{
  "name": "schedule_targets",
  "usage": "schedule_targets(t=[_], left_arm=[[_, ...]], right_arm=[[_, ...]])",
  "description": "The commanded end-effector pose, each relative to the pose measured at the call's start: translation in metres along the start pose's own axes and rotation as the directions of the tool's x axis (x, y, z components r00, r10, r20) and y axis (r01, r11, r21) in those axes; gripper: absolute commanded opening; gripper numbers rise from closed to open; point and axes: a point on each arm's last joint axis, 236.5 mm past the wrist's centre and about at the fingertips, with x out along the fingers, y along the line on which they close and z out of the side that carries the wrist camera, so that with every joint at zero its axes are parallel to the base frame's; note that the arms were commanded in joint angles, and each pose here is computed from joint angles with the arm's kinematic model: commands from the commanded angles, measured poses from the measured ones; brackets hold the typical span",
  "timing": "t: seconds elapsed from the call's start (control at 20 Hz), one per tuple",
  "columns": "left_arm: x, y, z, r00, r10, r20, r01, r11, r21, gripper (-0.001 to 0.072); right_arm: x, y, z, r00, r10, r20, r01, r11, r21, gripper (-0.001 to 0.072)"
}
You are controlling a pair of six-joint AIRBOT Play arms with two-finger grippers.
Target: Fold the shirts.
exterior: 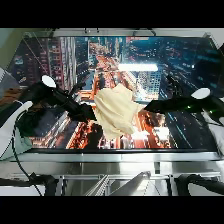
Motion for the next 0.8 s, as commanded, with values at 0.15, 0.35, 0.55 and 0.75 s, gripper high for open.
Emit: schedule_targets(t=[0.15,0.35,0.55,0.75], left_arm=[[0.039,0.004,0.019,0.992,-0.098,0.074,0.102,0.993,-0.055,0.0698],[0.064,-0.006,0.034,0.994,-0.105,0.029,0.106,0.994,-0.016,0.0694],[0.074,-0.030,0.037,0.987,-0.156,-0.037,0.157,0.987,0.022,0.0000],[0.025,-0.073,0.064,0.981,-0.175,0.081,0.160,0.974,0.161,-0.0001]], right_arm=[[0.064,0.014,0.002,0.982,0.141,-0.122,-0.141,0.990,0.012,0.0447],[0.082,0.020,-0.014,0.973,0.151,-0.177,-0.151,0.988,0.015,0.0435],[0.077,0.035,-0.013,0.963,0.201,-0.182,-0.206,0.978,-0.012,0.0021],[0.040,0.062,0.013,0.965,0.234,-0.120,-0.245,0.966,-0.085,0.0020]])
